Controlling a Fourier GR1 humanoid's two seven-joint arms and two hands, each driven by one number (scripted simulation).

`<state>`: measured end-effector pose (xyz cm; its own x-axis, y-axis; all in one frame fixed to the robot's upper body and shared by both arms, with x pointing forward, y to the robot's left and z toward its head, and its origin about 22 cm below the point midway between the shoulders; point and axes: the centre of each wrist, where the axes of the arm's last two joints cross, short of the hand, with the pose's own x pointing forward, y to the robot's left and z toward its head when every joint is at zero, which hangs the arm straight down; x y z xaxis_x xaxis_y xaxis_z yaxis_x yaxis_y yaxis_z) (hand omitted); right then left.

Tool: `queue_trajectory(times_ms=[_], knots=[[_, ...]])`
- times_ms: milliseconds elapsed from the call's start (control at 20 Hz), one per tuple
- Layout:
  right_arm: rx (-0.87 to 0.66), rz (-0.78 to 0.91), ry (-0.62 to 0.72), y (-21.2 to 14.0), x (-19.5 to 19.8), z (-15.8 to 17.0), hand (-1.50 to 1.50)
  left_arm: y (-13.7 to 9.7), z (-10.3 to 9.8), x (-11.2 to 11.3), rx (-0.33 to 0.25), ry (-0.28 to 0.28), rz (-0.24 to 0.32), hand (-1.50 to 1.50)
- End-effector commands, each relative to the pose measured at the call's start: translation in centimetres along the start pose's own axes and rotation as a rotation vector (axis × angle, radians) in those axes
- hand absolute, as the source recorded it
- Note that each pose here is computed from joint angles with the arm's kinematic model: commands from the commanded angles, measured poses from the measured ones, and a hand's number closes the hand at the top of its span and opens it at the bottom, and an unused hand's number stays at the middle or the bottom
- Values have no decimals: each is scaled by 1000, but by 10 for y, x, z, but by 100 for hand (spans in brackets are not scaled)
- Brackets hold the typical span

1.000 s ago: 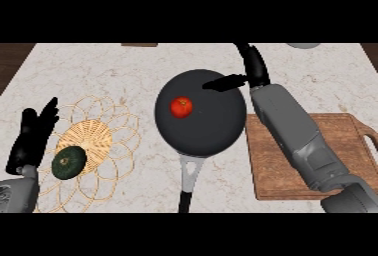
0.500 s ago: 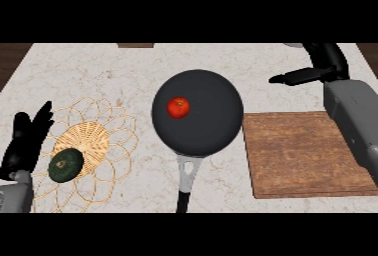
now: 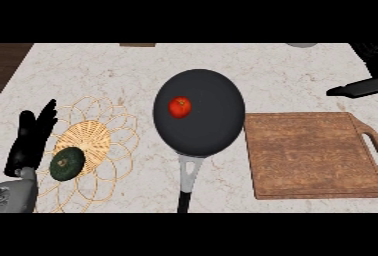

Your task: Pick the tomato from the cutting board and place it in the pan

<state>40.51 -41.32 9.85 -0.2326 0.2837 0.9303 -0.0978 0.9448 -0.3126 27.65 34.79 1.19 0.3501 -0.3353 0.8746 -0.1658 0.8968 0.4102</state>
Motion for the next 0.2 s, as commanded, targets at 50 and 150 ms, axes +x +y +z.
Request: queue_trajectory(times_ms=[50,150], knots=[[5,15,1,-39,2,25,-150,0,-6,-4,10,-2,-5,0],[10,26,-24,-58,7,36,-150,-2,7,1,-6,-8,-7,0]])
